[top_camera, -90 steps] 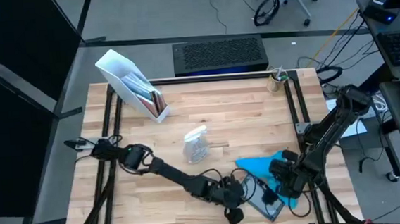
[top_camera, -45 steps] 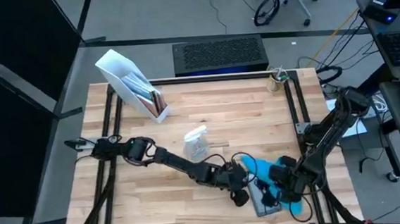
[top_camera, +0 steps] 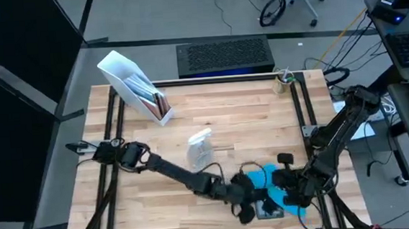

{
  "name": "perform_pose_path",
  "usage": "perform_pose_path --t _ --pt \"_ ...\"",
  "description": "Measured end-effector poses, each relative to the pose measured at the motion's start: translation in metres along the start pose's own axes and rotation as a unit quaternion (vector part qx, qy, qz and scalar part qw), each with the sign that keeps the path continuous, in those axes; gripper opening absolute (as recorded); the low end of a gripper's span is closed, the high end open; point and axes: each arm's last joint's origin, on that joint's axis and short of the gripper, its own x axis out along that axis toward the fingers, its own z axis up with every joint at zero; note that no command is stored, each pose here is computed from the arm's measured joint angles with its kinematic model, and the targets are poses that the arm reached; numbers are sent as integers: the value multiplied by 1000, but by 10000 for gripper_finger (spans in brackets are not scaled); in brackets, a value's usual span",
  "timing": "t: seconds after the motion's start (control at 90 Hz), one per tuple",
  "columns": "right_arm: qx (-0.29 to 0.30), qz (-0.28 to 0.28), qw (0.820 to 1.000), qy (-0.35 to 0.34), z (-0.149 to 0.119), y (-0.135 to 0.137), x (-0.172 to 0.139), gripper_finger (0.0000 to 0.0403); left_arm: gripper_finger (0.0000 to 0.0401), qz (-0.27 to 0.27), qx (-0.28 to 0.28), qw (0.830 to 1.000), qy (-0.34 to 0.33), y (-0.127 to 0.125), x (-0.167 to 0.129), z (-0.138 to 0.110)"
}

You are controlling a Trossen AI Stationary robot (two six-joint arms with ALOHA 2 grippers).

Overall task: Apply microfiber cloth
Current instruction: Wipe the front of the tablet with the blue microfiber cloth

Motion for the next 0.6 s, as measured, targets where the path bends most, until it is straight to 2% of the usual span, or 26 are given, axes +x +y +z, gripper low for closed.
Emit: perform_pose_path --t 0.133,0.267,0.344,0.433,0.6 --pt "-12 -17 1000 -4 9 -3 16 0 0 0 -10 1000 4 9 14 -20" --pt "-15 -34 999 6 10 -6 25 0 0 20 -39 999 17 29 28 -36" --pt "-9 -23 1000 4 7 -3 31 0 0 18 -68 997 16 35 31 -34" --pt "6 6 1000 7 2 1 42 0 0 24 -68 997 24 40 31 -33" --pt "17 16 999 34 -14 2 61 0 0 40 -66 997 19 42 31 -34"
